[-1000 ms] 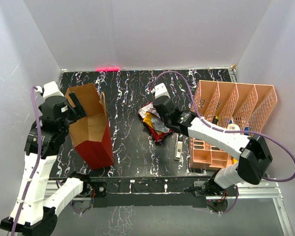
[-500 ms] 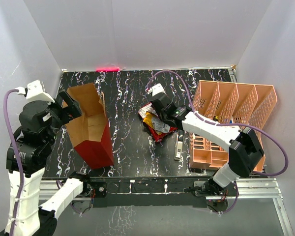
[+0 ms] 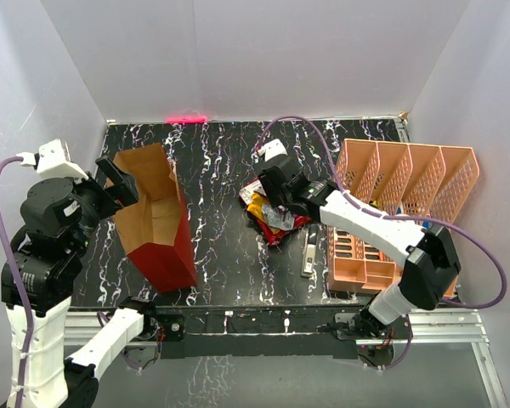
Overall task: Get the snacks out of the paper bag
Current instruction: Adjust the paper bag at the center of the board, then reset both arms
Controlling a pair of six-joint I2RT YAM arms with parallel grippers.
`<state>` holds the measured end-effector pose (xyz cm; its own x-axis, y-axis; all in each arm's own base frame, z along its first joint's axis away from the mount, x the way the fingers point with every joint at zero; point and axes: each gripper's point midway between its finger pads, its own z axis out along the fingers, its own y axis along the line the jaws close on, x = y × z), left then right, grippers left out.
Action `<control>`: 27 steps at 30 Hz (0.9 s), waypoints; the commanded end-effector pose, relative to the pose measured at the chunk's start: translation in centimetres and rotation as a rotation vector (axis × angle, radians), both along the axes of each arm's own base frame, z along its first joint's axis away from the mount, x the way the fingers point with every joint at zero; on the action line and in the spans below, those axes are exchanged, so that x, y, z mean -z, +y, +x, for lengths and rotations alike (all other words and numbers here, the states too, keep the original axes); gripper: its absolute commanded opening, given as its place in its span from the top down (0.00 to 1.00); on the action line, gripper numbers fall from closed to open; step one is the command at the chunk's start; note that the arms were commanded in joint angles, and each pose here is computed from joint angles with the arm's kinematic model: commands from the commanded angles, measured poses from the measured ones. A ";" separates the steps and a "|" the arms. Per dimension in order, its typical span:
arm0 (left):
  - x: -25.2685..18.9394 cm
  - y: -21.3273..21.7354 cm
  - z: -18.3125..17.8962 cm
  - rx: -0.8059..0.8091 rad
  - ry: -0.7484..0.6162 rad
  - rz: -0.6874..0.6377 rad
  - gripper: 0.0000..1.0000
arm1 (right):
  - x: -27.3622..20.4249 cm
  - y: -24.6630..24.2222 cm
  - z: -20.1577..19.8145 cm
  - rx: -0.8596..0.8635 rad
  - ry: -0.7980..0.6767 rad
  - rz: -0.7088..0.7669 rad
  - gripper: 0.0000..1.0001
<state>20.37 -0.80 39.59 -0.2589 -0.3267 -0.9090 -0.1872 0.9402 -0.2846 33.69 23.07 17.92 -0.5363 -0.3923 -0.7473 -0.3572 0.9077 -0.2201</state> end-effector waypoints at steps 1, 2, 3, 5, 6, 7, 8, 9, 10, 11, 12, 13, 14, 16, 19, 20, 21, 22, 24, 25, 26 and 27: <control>-1.3 -0.8 -0.4 0.041 -0.033 -0.039 0.02 | -6.7 1.0 -0.6 -0.043 -0.091 0.178 0.47; -1.4 -1.1 -0.4 0.053 -0.034 -0.049 0.02 | -7.4 1.2 -0.9 -0.067 -0.101 0.203 0.39; -1.4 -1.5 -0.4 0.071 -0.038 -0.063 0.02 | -8.0 1.6 -1.3 -0.096 -0.109 0.233 0.31; -1.5 -2.3 -0.4 0.109 -0.042 -0.091 0.02 | -9.3 1.9 -2.1 -0.124 -0.140 0.309 0.07; -1.5 -2.7 -0.3 0.126 -0.045 -0.103 0.01 | -9.7 2.1 -2.8 -0.151 -0.148 0.352 0.03; -1.5 -3.2 -0.2 0.145 -0.047 -0.115 0.02 | -10.2 2.4 -3.6 -0.186 -0.158 0.396 0.02; -1.6 -3.6 -0.1 0.164 -0.050 -0.127 0.02 | -11.1 2.3 -4.3 -0.204 -0.179 0.447 0.02; -1.7 -4.0 -0.1 0.183 -0.053 -0.137 0.02 | -11.7 2.1 -5.1 -0.206 -0.196 0.499 0.02; -1.8 -4.3 -0.1 0.198 -0.056 -0.148 0.02 | -12.8 1.8 -6.0 -0.218 -0.224 0.560 0.02; -1.9 -4.7 -0.1 0.215 -0.061 -0.158 0.02 | -14.0 1.3 -6.9 -0.238 -0.265 0.613 0.02; -2.1 -5.0 -0.1 0.231 -0.068 -0.166 0.02 | -14.9 0.6 -7.9 -0.252 -0.298 0.643 0.02; -2.5 -5.2 -0.1 0.245 -0.078 -0.171 0.02 | -16.6 -0.4 -8.7 -0.251 -0.348 0.673 0.02; -2.7 -5.4 -0.1 0.257 -0.086 -0.170 0.02 | -18.3 -1.9 -9.0 -0.213 -0.405 0.693 0.02; -3.7 -5.3 -0.2 0.263 -0.108 -0.160 0.01 | -22.2 -5.8 -10.0 -0.108 -0.529 0.737 0.02; -5.2 -4.8 -0.4 0.253 -0.143 -0.130 0.02 | -27.2 -10.2 -11.9 -0.024 -0.649 0.775 0.02; -5.9 -4.6 -0.5 0.249 -0.162 -0.121 0.02 | -28.8 -11.1 -12.7 -0.021 -0.678 0.792 0.02; -6.5 -4.4 -0.7 0.243 -0.181 -0.114 0.02 | -30.1 -11.8 -13.5 -0.028 -0.702 0.806 0.02; -7.3 -4.2 -0.9 0.235 -0.207 -0.111 0.02 | -31.4 -12.5 -14.3 -0.033 -0.719 0.825 0.02; -9.2 -3.8 -1.6 0.226 -0.268 -0.110 0.02 | -33.7 -13.8 -15.8 -0.040 -0.751 0.866 0.02; -10.3 -3.5 -2.1 0.224 -0.307 -0.110 0.02 | -34.9 -14.3 -16.5 -0.050 -0.769 0.886 0.02; -11.3 -3.4 -2.6 0.224 -0.345 -0.111 0.02 | -35.9 -14.8 -17.2 -0.060 -0.786 0.904 0.02; -12.3 -3.3 -3.2 0.226 -0.388 -0.111 0.02 | -36.8 -15.4 -17.9 -0.065 -0.805 0.921 0.02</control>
<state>19.17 -5.01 46.98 -0.1586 -0.3931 -0.9057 0.1016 0.9060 -0.4110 17.67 9.97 51.85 0.1588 0.4133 -0.8966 -0.4680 0.8312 0.3003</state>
